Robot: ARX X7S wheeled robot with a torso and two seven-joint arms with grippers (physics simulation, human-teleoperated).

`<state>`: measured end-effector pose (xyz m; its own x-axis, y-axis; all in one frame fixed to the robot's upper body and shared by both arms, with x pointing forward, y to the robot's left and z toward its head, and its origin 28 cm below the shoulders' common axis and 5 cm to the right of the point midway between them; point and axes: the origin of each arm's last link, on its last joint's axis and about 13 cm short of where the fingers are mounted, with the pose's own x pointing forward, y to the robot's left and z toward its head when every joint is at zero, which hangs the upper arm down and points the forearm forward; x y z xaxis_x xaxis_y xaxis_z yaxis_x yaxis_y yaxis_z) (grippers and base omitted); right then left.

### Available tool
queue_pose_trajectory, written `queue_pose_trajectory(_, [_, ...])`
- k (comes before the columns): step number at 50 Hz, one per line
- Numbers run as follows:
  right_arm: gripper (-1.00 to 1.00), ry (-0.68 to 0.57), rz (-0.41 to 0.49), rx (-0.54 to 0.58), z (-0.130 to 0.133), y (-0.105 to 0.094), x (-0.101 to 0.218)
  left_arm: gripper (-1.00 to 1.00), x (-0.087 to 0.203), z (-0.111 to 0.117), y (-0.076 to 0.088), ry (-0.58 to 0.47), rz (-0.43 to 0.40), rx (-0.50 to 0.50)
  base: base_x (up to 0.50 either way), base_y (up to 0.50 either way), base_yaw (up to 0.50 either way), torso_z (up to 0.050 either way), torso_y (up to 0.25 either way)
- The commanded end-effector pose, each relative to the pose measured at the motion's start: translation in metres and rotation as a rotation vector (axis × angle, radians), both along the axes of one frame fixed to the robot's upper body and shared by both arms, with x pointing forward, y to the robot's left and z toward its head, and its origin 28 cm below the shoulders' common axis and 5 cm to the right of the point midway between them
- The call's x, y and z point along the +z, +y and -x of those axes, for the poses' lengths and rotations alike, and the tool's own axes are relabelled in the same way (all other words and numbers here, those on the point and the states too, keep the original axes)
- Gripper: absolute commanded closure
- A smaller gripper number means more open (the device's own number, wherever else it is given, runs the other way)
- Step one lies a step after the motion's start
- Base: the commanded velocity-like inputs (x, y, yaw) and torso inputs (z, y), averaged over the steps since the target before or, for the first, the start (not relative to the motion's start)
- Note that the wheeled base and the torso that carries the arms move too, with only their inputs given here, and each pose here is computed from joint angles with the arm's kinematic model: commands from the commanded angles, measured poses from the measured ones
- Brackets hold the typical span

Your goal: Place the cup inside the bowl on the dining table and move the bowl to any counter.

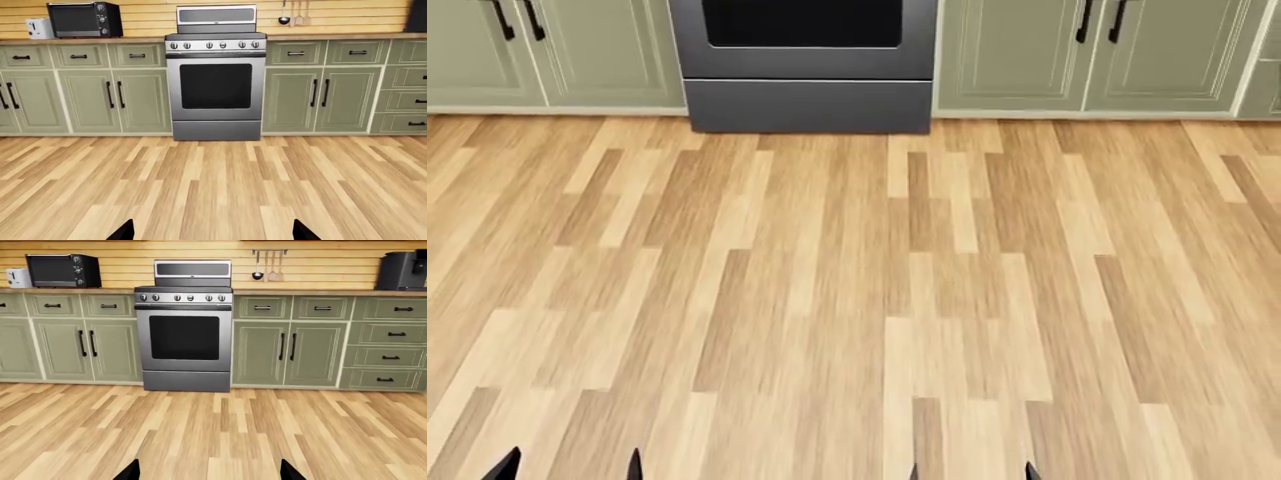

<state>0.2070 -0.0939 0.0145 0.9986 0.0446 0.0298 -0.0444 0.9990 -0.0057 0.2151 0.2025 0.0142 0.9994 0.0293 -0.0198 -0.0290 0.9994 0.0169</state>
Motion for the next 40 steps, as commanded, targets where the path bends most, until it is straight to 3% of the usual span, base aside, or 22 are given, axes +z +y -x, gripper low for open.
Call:
queue_pose_trajectory(1, [-1.00,-0.006,0.002,-0.001,-0.0007,0.0001,0.0007,-1.00,0.0007,-0.0012,-0.0012,-0.017,0.006,-0.012,-0.45,0.00,0.00,0.000,0.000])
queue_pose_trajectory(40, [-1.00,-0.002,0.002,-0.003,-0.0007,0.0003,0.0001,-1.00,-0.0004,0.0014,0.0009,-0.018,-0.010,-0.016,-0.44,0.00,0.00,0.000,0.000])
